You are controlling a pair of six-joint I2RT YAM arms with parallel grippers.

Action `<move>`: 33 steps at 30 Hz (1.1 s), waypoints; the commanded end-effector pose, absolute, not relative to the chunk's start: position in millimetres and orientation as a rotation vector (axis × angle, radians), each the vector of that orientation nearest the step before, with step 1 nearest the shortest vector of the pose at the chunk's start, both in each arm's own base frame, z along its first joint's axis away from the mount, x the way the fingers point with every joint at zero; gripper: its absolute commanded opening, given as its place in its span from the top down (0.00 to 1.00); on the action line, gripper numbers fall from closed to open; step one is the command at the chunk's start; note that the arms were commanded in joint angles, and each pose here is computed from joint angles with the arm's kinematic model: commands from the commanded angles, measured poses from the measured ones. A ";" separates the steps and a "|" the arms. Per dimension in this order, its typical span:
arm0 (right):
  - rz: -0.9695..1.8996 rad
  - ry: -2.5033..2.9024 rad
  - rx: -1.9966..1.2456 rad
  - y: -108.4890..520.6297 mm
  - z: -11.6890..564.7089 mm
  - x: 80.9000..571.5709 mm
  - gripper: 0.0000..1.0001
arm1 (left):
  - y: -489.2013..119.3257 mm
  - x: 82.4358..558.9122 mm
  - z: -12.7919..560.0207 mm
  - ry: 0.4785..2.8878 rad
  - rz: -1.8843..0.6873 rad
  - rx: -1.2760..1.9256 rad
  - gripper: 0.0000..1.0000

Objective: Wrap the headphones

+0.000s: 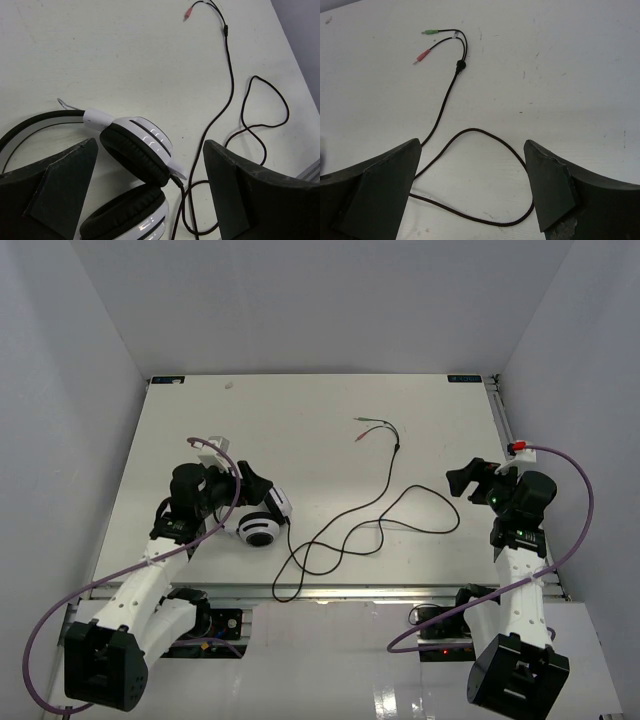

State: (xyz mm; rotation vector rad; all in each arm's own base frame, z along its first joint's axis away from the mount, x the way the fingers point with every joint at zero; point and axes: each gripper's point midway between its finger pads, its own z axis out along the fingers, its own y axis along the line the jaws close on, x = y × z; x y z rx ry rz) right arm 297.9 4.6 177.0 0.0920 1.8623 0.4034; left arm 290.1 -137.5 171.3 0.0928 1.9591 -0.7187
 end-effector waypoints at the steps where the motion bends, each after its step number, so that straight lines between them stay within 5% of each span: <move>1: 0.442 1.795 -0.084 19.3 200.7 297.7 0.10 | -131.9 294.6 174.0 1.962 -0.671 0.080 0.03; 13: 0.727 1.709 -1.116 140.1 183.2 240.6 0.10 | -79.2 321.0 174.0 2.077 -0.301 -0.095 0.08; 25: 0.846 1.372 -1.320 161.9 165.5 179.3 0.09 | -43.6 351.0 146.4 2.351 0.118 0.239 0.02; 33: 0.797 1.364 -1.347 158.1 160.9 180.4 0.08 | -58.7 346.8 133.6 2.362 0.057 0.615 0.09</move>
